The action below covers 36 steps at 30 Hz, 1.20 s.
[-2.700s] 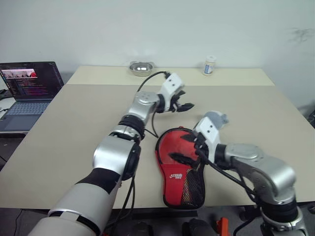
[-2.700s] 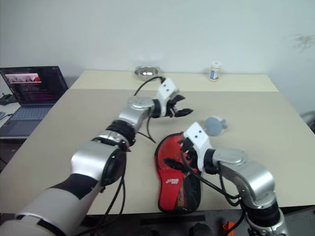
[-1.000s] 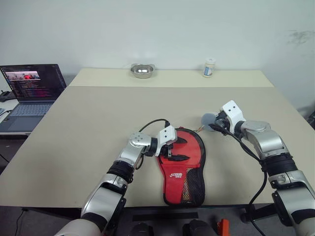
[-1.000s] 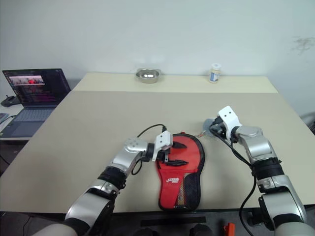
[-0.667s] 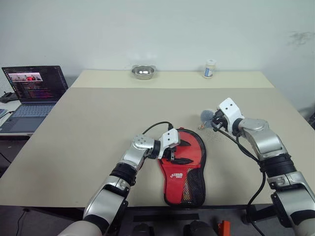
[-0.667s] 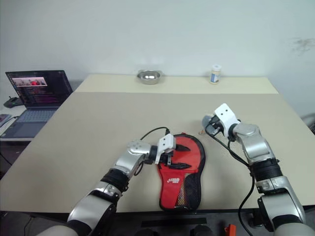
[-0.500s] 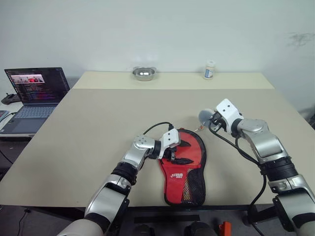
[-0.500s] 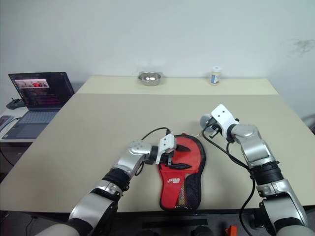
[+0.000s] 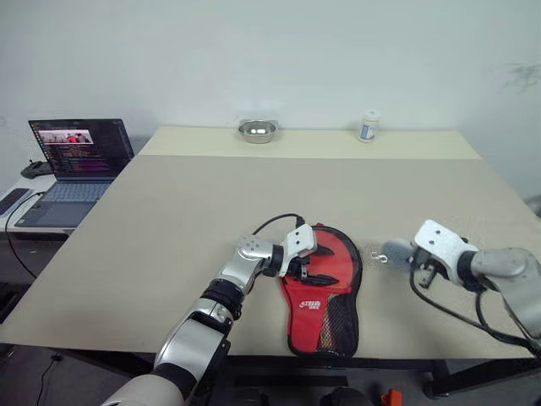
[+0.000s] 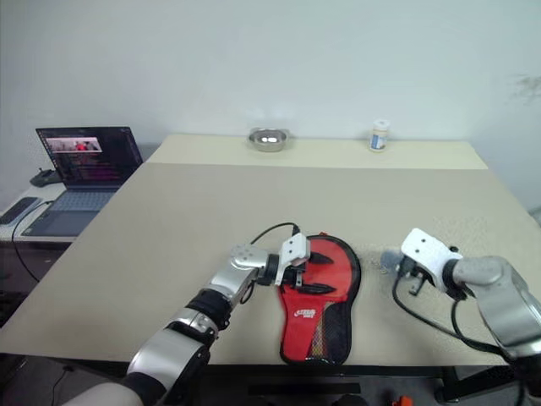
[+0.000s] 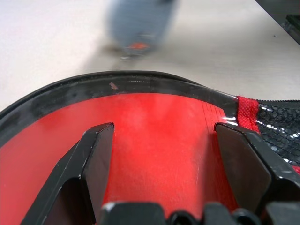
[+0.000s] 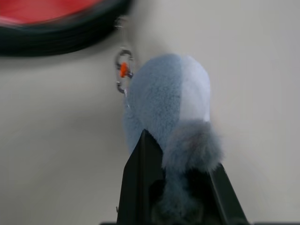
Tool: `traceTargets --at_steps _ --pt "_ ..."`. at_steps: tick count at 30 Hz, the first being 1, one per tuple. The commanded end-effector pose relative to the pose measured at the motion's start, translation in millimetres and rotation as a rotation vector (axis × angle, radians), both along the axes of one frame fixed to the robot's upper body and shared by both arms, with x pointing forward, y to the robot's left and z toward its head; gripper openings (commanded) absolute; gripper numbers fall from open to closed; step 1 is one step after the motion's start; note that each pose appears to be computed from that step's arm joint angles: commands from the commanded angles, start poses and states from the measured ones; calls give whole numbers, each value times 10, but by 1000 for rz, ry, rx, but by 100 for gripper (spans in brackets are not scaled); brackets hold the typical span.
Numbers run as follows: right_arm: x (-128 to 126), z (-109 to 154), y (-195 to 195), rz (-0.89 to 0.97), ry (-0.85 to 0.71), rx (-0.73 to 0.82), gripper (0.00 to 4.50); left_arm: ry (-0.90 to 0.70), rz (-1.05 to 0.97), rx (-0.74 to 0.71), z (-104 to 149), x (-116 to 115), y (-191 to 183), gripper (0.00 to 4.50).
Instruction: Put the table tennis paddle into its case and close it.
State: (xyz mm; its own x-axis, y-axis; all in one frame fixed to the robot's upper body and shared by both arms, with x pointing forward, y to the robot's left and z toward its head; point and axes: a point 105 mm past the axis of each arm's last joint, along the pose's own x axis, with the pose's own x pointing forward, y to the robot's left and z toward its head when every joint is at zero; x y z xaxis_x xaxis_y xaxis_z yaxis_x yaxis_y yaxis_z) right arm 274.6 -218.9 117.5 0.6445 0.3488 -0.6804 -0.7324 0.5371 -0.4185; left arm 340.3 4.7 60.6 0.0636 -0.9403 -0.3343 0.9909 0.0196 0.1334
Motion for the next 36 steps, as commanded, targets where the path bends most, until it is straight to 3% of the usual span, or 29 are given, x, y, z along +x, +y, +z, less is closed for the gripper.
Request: traceTargets --at_steps 1,7,14,18,24,29,30,32,36 --pt "-389 121 259 122 83 48 1 149 -8 159 -550 -225 105 372" --pt "-894 65 533 215 230 127 1 151 -7 152 -553 -229 21 372" --pt "-1396 -179 441 247 438 70 1 154 -22 137 -558 -271 -89 372" --pt "-1647 -229 475 301 531 132 1 155 -34 132 -565 -301 -149 372" --pt "-1781 -190 532 335 549 200 1 153 -45 132 -569 -321 -200 372" --pt "-1665 -225 471 238 484 165 1 150 -51 126 -553 -325 -219 372" --pt "-1647 -215 462 237 479 156 53 149 -53 124 -553 -329 -220 372" --pt "-1632 -201 456 243 480 146 93 149 -55 123 -555 -335 -219 372" --pt "-1491 -51 369 205 429 151 215 151 -64 114 -551 -361 -237 372"
